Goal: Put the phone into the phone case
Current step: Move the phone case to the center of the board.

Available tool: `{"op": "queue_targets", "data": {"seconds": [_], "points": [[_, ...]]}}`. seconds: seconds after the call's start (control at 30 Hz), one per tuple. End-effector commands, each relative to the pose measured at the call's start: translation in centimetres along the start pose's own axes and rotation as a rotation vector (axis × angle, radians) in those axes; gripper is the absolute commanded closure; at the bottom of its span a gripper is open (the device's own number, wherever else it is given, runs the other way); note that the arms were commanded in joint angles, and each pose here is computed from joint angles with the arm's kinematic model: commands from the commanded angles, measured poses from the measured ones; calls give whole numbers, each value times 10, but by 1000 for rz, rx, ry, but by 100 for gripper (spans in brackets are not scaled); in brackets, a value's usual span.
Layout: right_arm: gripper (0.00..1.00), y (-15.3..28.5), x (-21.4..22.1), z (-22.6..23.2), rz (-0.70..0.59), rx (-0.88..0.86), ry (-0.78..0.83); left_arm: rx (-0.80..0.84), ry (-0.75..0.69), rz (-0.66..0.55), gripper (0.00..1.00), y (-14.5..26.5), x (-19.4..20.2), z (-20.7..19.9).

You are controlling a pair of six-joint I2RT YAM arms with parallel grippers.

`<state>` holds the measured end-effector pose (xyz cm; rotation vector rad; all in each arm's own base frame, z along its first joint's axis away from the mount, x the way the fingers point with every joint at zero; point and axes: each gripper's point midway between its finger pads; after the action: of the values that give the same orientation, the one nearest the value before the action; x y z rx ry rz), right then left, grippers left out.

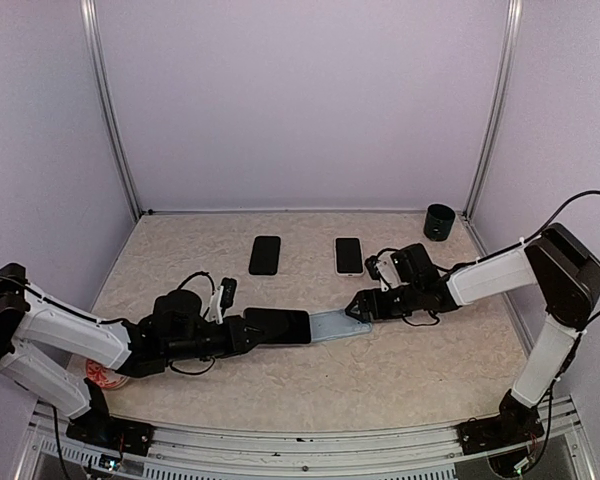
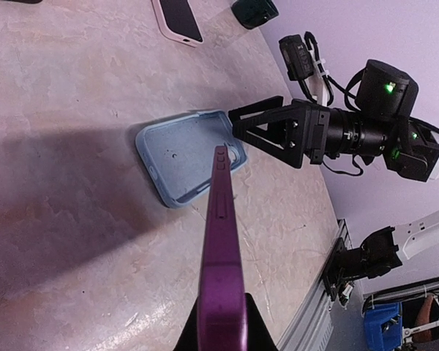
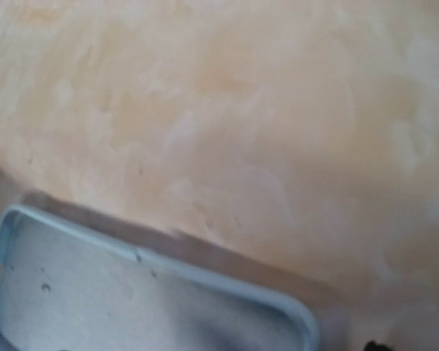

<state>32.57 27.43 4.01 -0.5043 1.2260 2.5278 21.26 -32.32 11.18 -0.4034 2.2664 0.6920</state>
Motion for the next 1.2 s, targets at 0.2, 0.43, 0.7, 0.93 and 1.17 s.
{"op": "queue_targets", "data": {"seconds": [0.2,0.43,0.7,0.93,1.17], "points": [[20,-5,6,22,38,-152,-7,33,8,-106,100,2,-36,-8],[22,4,25,40,52,-197,-2,-17,45,-125,100,3,-41,7],[22,4,52,63,86,-262,-7,-32,73,-133,100,-1,-44,10],[20,9,52,59,51,-233,-11,12,83,-92,100,-8,-36,0],[0,34,40,58,-41,-207,-16,75,90,-39,100,-23,-30,-18]]}}
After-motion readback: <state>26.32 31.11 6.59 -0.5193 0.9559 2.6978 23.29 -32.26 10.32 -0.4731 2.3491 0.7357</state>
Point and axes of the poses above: each gripper's point midway between its finger pads, its own y axis back along the fingers, its own z axis along the line the jaws close on, x = y × z, and after that the axes turned 15 degrees about -y, right-handed
